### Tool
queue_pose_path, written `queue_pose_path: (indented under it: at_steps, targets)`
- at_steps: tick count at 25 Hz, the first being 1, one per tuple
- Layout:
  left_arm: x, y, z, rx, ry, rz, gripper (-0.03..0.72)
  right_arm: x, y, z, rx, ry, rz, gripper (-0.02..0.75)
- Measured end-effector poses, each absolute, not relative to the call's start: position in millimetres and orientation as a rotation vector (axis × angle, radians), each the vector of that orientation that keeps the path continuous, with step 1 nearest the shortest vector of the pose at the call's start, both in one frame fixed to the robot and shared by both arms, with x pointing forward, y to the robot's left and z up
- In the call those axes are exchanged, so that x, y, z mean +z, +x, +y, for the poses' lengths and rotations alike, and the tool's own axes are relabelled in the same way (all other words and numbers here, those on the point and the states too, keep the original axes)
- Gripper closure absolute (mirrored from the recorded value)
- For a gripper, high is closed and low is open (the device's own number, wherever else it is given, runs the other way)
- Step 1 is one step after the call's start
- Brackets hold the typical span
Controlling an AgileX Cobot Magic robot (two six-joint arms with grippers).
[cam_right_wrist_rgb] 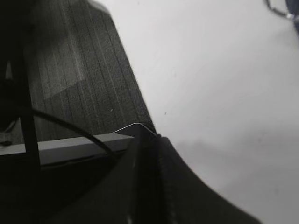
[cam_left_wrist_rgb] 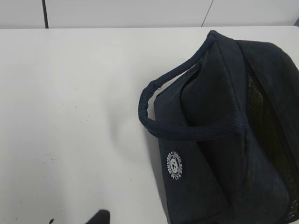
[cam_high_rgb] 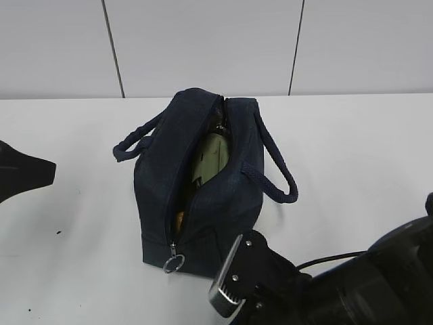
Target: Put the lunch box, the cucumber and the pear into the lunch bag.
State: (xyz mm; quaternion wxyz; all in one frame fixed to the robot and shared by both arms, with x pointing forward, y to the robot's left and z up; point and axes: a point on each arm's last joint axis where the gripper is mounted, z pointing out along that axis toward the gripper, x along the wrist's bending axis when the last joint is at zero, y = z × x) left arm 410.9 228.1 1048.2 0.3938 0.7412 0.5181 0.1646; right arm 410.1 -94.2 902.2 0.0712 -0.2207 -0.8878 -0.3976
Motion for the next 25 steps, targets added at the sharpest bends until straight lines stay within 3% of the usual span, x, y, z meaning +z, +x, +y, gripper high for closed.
queue_pose_path:
  at_steps: [16, 21, 25]
  targets:
    - [1048.6, 411.3, 228.2, 0.423, 1.876, 1.313, 0.316, 938.2, 424.1, -74.3, -1.410, -0.610, -2.560, 0.698]
    - [1048.6, 411.3, 228.2, 0.423, 1.876, 1.313, 0.316, 939.0, 425.1, -74.6, -1.384, -0.678, -2.540, 0.698]
    - [1048.6, 411.3, 228.2, 0.423, 1.876, 1.313, 0.316, 940.7, 433.6, -77.7, -1.171, -0.748, -2.671, 0.698]
